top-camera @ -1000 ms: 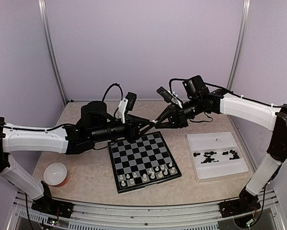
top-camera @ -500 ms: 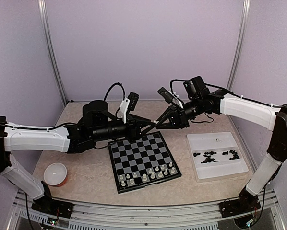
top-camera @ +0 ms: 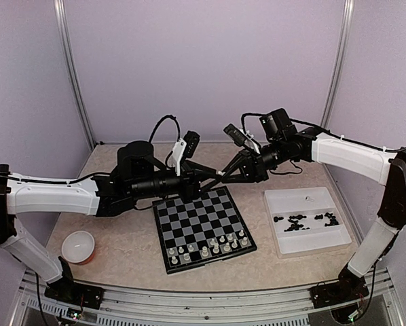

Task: Set up the chess pieces on the board
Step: Pass from the right arm to the left, then place the pawn on d2.

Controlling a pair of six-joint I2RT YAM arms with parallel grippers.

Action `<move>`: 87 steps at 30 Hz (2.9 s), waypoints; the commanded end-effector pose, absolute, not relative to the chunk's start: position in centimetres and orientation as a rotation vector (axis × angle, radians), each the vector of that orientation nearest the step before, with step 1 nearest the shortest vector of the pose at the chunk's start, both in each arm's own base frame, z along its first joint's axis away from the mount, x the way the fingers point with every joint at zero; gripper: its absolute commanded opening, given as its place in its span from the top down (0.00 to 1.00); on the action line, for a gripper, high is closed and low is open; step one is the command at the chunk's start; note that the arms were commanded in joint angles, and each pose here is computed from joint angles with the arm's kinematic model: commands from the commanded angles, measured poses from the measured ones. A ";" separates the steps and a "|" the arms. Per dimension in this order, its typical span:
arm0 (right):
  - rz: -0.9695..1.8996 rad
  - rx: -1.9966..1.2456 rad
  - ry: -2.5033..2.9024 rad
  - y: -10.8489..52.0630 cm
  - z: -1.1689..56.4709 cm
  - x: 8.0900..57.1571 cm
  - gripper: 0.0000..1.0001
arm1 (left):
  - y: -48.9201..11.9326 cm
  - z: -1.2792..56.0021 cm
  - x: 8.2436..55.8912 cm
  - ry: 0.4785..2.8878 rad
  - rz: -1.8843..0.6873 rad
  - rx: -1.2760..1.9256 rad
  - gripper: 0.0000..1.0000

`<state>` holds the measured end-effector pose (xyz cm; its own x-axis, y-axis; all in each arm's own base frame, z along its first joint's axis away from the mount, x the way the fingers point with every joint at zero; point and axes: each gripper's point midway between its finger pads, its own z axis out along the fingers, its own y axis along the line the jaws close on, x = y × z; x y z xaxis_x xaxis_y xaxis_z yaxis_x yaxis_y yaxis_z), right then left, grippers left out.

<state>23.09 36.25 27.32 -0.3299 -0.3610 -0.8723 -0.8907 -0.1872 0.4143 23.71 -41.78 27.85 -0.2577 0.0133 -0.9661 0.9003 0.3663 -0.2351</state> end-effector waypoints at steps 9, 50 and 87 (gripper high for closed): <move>1.532 -1.467 1.608 36.4 27.1 22.8 0.88 | -42.6 30.6 21.7 1.445 -1.162 0.922 0.58; 1.053 -1.411 1.725 28.4 25.1 26.6 0.54 | -37.2 23.9 23.9 1.843 -0.901 0.893 0.96; 0.814 -1.364 1.790 24.8 23.0 28.7 0.54 | -39.7 5.0 19.9 2.239 -0.717 1.211 0.94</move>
